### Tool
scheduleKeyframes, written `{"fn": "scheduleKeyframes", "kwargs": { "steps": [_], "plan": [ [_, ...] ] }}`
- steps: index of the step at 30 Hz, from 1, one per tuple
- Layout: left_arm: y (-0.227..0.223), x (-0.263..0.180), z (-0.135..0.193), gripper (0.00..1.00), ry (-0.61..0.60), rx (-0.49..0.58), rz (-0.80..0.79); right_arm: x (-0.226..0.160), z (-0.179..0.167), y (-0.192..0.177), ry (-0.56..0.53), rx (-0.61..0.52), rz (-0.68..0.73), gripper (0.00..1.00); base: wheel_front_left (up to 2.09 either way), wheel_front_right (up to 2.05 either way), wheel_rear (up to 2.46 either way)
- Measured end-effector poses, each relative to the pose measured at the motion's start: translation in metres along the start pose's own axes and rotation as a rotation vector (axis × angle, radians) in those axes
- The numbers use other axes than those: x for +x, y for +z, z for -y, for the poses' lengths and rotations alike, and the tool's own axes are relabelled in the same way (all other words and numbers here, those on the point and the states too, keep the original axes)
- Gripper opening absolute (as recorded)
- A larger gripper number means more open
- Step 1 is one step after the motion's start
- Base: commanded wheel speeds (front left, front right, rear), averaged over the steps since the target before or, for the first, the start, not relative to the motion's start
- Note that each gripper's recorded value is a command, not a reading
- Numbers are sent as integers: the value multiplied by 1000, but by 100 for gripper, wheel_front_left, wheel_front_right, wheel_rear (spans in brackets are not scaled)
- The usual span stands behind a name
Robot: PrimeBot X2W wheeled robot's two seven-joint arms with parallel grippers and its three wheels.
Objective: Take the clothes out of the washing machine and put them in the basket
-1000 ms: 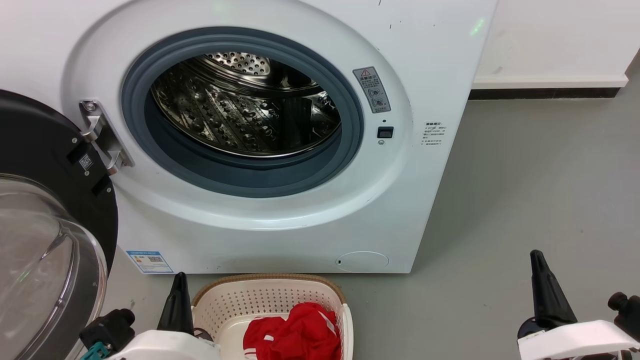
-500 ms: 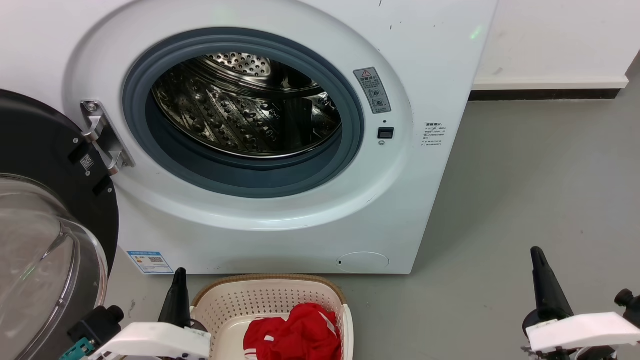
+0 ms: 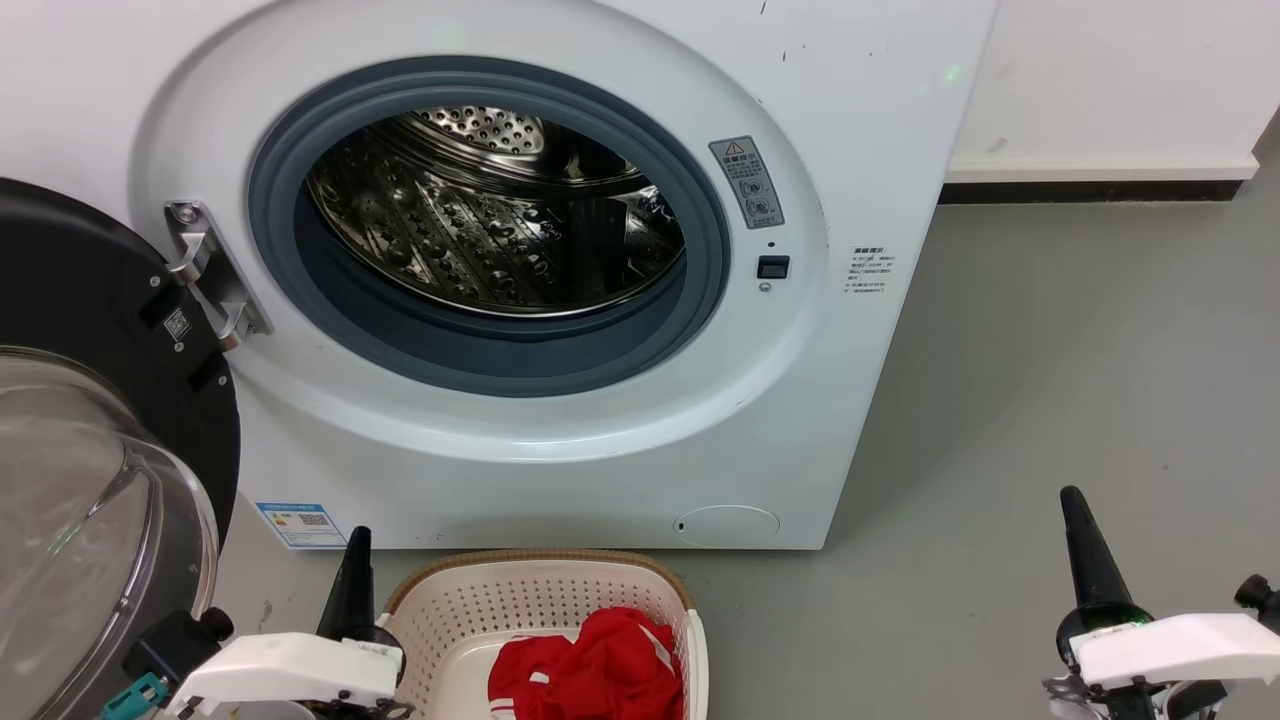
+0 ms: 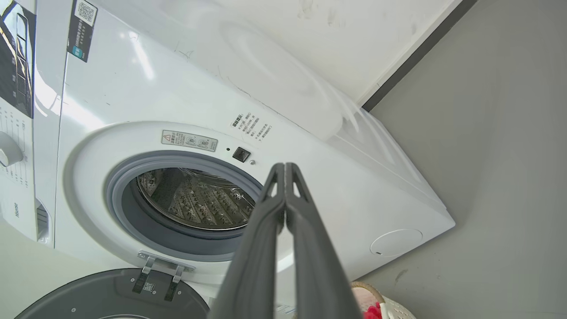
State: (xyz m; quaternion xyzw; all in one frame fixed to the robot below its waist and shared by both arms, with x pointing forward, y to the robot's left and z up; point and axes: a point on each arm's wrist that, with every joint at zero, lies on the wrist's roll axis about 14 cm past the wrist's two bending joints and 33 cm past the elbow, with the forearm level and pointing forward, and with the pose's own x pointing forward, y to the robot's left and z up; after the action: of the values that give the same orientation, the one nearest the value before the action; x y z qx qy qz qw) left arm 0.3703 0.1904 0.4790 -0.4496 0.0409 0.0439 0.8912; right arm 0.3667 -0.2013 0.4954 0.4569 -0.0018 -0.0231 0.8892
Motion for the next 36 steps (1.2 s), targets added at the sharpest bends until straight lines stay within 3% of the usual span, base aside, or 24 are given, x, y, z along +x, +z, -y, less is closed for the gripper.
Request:
{"fn": "scheduleKeyframes", "kwargs": {
  "steps": [36],
  "plan": [
    [10,10,8,0,-47,-385,-16,12,-3,1,-1,373,-24,0,0,0,0]
  ]
}}
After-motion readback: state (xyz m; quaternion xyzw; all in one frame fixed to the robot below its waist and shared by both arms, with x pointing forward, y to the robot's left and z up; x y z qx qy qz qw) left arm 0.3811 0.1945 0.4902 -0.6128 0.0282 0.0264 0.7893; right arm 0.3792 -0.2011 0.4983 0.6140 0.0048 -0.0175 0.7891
